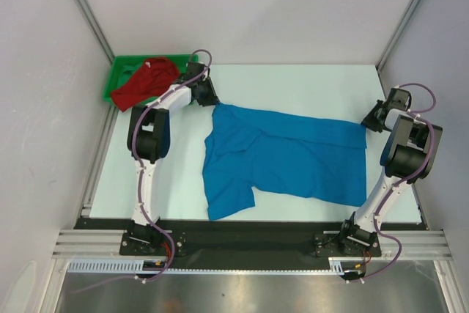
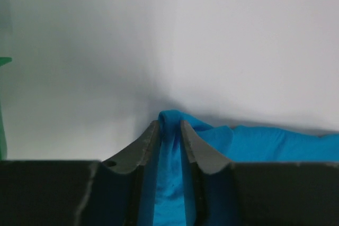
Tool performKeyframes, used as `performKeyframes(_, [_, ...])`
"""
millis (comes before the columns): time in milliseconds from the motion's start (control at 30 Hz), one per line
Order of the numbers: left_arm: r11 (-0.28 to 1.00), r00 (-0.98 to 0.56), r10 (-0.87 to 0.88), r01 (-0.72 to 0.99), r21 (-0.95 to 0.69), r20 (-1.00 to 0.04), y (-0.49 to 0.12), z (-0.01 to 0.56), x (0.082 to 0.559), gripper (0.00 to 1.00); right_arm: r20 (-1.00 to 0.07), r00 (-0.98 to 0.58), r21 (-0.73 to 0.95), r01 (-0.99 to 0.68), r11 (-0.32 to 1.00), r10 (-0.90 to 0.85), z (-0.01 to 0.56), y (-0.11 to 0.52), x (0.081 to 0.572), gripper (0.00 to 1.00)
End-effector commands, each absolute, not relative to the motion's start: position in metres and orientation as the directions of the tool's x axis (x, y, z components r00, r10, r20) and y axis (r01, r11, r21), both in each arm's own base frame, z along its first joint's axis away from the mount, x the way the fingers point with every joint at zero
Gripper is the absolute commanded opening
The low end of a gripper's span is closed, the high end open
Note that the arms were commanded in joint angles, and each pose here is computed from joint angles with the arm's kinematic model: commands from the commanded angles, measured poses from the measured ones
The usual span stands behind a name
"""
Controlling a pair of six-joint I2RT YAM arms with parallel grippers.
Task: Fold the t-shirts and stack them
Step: Fold the tshirt
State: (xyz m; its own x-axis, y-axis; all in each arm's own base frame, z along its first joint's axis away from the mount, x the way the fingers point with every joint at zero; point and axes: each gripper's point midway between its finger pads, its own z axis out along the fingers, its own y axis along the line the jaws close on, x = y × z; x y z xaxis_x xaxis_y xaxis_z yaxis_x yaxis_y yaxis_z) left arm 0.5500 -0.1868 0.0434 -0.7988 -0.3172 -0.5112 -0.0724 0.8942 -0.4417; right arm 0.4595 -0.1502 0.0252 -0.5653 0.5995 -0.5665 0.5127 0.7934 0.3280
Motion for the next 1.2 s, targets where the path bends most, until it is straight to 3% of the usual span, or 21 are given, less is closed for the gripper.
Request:
performKeyframes(0, [0.881,-0.772,-0.341,-0.062,-0.469,-0.537,-0.188,0.067,0.562,0.25,-0.575,-0.566,0.325,0.504,0.800,0.590,0.028,-0.150,0.459,0.22])
performKeyframes(100, [0.889,-0.763,-0.335,-0.061,-0.455,-0.552,-0.185,0.070,0.563,0.17,-0.579,-0.565,0.326,0.501,0.802,0.588,0.029,-0.150,0.459,0.16])
performKeyframes(167, [0.893,-0.757,-0.335,-0.064,-0.446,-0.562,-0.183,0.073,0.564,0.00,-0.577,-0.564,0.326,0.504,0.800,0.591,0.028,-0.150,0.458,0.07])
performKeyframes(200, [0.895,-0.754,-0.333,-0.064,-0.442,-0.566,-0.182,0.073,0.564,0.00,-0.576,-0.560,0.323,0.514,0.795,0.596,0.028,-0.151,0.458,0.00])
performKeyframes(533, [0.907,-0.656,-0.409,-0.216,-0.361,-0.634,-0.142,0.088,0.557,0.00,-0.648,-0.439,0.286,0.617,0.733,0.622,0.047,-0.181,0.457,0.00])
performKeyframes(1167, [0.897,-0.603,-0.423,-0.173,-0.407,-0.676,-0.137,0.094,0.594,0.00,-0.661,-0.408,0.342,0.583,0.738,0.629,0.046,-0.174,0.490,0.00])
